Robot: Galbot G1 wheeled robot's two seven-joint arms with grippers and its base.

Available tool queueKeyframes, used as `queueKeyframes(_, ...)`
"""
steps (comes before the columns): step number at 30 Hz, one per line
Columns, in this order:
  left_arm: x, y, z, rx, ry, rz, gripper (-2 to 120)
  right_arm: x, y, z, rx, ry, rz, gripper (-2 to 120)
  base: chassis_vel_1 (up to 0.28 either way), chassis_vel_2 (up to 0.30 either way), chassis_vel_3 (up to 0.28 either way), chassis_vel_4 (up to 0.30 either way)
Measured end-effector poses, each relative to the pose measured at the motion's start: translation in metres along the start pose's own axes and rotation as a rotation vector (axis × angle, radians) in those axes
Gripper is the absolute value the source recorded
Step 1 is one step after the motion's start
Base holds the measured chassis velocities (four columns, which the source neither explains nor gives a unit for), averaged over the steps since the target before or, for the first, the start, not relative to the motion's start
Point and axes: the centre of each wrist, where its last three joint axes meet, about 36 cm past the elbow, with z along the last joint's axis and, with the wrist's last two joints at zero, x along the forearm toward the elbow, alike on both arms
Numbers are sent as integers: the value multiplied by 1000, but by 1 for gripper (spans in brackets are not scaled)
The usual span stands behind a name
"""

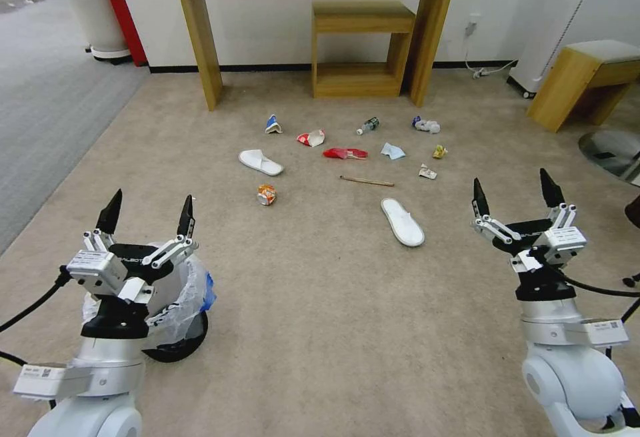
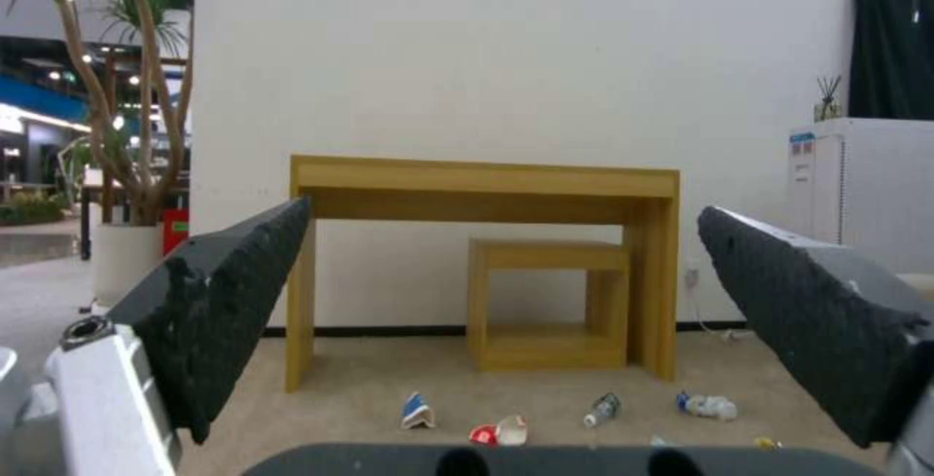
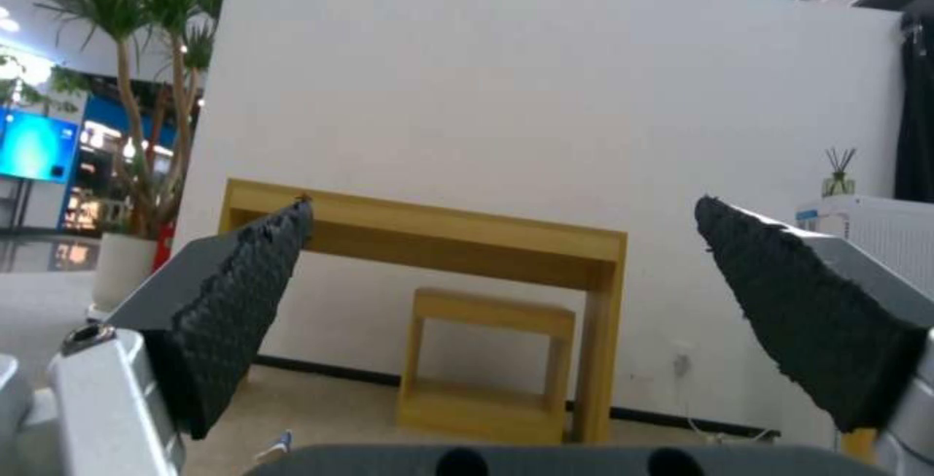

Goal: Pick up the trash bin and place the garbage on the floor into it.

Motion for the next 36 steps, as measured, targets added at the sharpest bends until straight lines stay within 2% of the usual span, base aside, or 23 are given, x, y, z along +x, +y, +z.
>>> queueKeyframes(17,3,1,-2,-7,4,1,100,1,2,2,13,0,-9,100,25,21,-22,-21)
queueKeyframes(32,5,2,-8,-17,-2,1,100,4,5,-3,8,0,-10,100,212,217,-199,-220)
queueKeyframes(36,5,2,-11,-19,-6,1,100,3,5,-5,10,-6,-15,100,52,73,-66,-46)
